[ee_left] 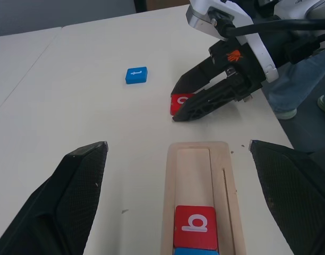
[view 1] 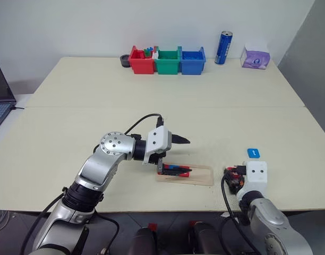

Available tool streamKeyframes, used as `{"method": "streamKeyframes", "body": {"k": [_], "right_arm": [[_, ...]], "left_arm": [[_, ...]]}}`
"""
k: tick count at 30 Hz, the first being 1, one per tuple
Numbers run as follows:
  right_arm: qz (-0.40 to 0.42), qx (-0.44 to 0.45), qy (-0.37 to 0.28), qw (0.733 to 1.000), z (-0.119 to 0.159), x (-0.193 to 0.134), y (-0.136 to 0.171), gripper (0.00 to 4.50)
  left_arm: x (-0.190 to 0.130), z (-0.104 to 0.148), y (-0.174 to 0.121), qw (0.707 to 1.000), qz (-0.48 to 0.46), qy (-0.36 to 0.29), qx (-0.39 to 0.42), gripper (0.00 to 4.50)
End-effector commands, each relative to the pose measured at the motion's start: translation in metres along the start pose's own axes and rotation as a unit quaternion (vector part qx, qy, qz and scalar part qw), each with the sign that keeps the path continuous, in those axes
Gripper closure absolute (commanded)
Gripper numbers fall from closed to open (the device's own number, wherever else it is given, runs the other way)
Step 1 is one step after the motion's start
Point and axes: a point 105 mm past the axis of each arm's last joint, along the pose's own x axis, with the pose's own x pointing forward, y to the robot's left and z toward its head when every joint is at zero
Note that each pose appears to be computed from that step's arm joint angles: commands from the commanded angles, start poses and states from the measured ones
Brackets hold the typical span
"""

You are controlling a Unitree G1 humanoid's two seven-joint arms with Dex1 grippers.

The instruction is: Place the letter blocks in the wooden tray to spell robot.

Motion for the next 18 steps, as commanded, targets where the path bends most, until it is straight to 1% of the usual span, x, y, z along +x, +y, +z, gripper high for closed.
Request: {"method": "streamKeyframes", "body": {"k": [1, 2, 4, 6, 8, 9, 11, 13, 14, 15, 16, 18], "right_arm": [[-0.006, 0.012, -0.024, 1.000, 0.012, -0.001, -0.005, 0.19], [-0.003, 0.013, -0.030, 0.999, 0.014, -0.002, -0.004, 0.02], [0.014, -0.020, -0.069, 0.997, 0.032, -0.008, -0.002, 0.02], [0.053, -0.046, -0.102, 0.992, 0.048, -0.015, 0.005, 0.02], [0.101, -0.072, -0.113, 0.986, 0.058, -0.016, 0.008, 0.02], [0.124, -0.080, -0.108, 0.983, 0.060, -0.016, 0.008, 0.02], [0.191, -0.108, -0.094, 0.971, 0.064, -0.019, 0.009, 0.02], [0.252, -0.172, -0.056, 0.951, 0.061, -0.023, 0.001, 0.02], [0.287, -0.201, -0.026, 0.936, 0.056, -0.025, -0.003, 0.02], [0.311, -0.222, 0.003, 0.924, 0.051, -0.025, -0.008, 0.02], [0.327, -0.232, 0.022, 0.916, 0.048, -0.025, -0.011, 0.02], [0.354, -0.286, 0.057, 0.889, 0.041, -0.020, -0.020, 0.02]], "left_arm": [[0.001, 0.008, -0.003, 1.000, -0.004, -0.004, 0.021, 0.00], [0.001, 0.009, -0.003, 1.000, -0.003, -0.004, 0.021, 0.00], [-0.001, 0.008, -0.001, 1.000, 0.002, -0.001, 0.019, 0.00], [-0.003, 0.008, 0.001, 1.000, 0.009, 0.002, 0.017, 0.00], [-0.004, 0.008, 0.003, 1.000, 0.016, 0.003, 0.015, 0.00], [-0.005, 0.008, 0.004, 1.000, 0.018, 0.003, 0.014, 0.00], [-0.006, 0.007, 0.005, 1.000, 0.020, 0.004, 0.012, 0.00], [-0.007, 0.005, 0.005, 1.000, 0.020, 0.007, 0.013, 0.00], [-0.008, 0.004, 0.004, 1.000, 0.019, 0.012, 0.014, 0.00], [-0.008, 0.002, 0.004, 1.000, 0.019, 0.018, 0.017, 0.00], [-0.009, 0.000, 0.004, 0.999, 0.020, 0.022, 0.019, 0.00], [-0.008, -0.003, 0.005, 0.999, 0.020, 0.030, 0.029, 0.00]]}}
